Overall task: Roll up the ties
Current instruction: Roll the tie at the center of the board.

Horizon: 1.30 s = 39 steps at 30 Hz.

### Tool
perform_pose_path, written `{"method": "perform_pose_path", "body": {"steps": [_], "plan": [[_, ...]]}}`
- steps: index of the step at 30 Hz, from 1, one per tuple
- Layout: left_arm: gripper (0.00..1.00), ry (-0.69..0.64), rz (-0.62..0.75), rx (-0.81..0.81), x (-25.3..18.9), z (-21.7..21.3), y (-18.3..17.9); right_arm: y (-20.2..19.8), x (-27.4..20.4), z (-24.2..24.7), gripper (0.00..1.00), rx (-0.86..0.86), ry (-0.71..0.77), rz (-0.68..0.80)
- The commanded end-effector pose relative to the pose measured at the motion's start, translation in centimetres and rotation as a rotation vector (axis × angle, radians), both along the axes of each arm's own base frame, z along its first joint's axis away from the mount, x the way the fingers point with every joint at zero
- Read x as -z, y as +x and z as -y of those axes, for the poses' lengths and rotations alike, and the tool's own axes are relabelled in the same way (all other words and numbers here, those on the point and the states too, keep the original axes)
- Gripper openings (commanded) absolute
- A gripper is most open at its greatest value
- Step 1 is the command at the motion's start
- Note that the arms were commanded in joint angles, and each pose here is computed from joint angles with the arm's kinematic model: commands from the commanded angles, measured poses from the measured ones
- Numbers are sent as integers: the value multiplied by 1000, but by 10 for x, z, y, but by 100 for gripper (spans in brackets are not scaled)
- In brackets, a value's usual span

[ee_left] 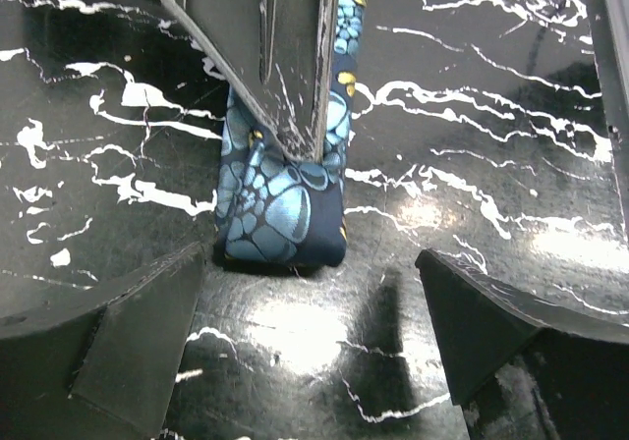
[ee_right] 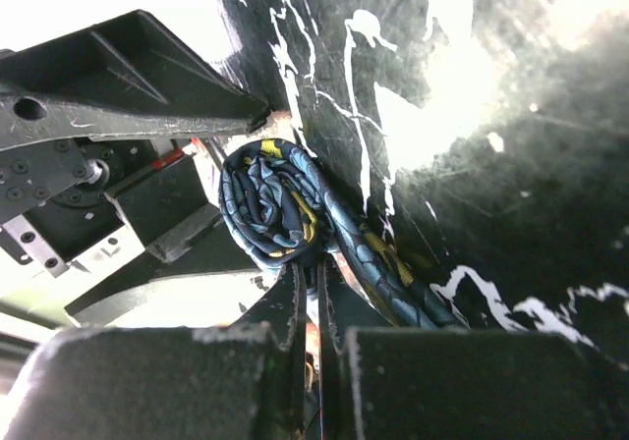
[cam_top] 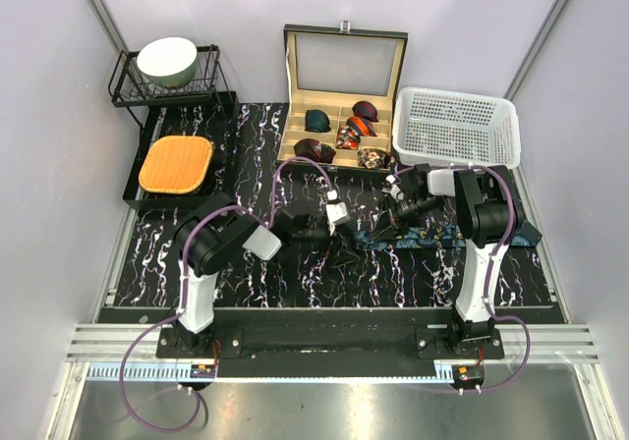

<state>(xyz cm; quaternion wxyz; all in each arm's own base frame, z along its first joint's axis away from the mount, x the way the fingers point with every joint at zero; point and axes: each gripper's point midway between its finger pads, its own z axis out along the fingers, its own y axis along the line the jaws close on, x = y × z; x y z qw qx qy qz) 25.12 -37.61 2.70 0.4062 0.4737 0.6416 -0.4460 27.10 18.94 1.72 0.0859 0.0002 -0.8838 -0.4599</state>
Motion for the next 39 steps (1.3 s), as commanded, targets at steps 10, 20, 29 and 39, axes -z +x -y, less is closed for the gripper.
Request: {"method": "perform_pose_path", "body": {"steps": [10, 20, 29, 39], "plan": [[99, -113, 308, -119, -81, -22, 7, -4, 43, 18, 0, -142, -136, 77], [99, -232, 206, -35, -78, -6, -11, -8, 39, 12, 0, -203, -119, 104], [99, -173, 284, -74, -26, 15, 17, -7, 38, 12, 0, -207, -118, 109], [88, -76, 396, 12, 6, 30, 9, -10, 33, 9, 0, -211, -88, 96]]}}
